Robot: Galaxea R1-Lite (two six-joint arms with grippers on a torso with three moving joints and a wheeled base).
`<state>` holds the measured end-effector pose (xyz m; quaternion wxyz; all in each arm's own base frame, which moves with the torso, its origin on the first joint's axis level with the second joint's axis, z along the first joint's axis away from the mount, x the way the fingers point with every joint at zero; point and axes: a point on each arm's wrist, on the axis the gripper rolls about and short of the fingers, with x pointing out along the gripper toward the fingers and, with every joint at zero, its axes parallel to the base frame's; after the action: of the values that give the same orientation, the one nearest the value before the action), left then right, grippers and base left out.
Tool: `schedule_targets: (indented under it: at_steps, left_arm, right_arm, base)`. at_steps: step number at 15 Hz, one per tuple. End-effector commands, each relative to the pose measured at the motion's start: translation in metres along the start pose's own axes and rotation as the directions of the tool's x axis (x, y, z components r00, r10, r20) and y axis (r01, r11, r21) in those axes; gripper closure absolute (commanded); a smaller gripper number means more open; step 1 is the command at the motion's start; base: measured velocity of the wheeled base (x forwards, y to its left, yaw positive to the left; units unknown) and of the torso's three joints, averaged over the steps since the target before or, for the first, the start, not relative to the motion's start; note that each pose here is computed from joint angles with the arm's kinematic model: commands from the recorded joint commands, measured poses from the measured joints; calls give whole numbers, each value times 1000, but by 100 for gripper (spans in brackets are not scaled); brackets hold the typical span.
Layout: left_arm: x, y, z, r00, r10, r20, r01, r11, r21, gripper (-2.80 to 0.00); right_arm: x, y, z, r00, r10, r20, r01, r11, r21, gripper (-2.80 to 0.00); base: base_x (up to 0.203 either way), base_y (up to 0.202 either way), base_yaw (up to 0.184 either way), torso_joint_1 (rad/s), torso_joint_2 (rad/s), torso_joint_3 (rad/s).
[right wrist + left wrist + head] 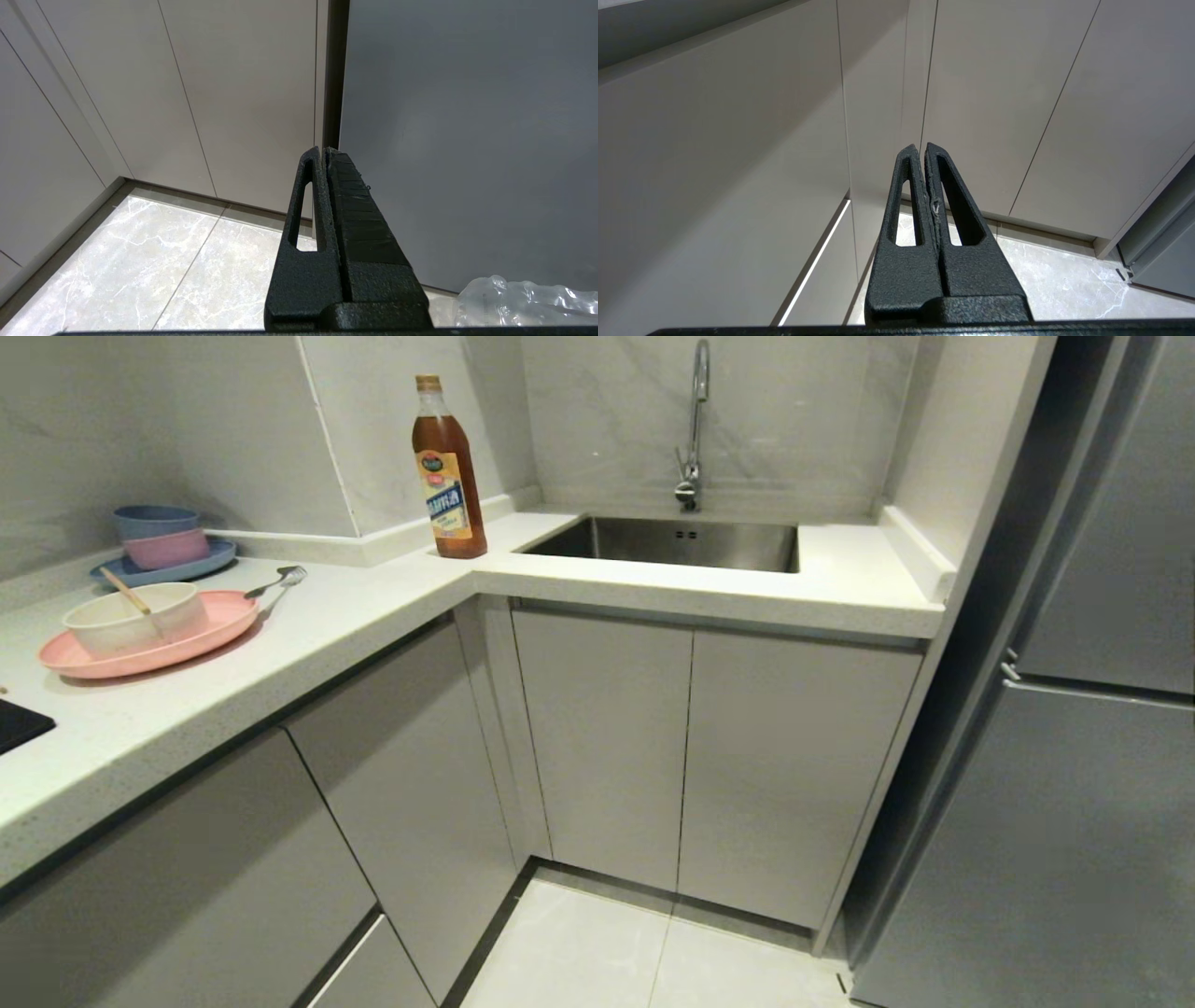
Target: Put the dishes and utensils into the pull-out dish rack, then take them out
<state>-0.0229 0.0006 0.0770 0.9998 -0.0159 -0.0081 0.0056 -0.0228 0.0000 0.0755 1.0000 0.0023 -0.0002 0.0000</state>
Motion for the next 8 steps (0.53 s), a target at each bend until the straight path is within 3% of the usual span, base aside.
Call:
schedule_targets:
  at_steps: [1, 8]
  left_arm:
    - [0, 0, 0, 1000, 1, 2, -1, 1000, -1, 0]
    - [0, 0, 0, 1000, 1, 2, -1, 1000, -1, 0]
  right_arm:
    - [0, 0, 0, 1000, 0, 0, 0, 1000, 0, 0]
    - [0, 0, 0, 1000, 0, 0, 0, 1000, 0, 0]
  base:
    - [0, 0, 0, 0, 0, 0]
    - [0, 0, 0, 0, 0, 0]
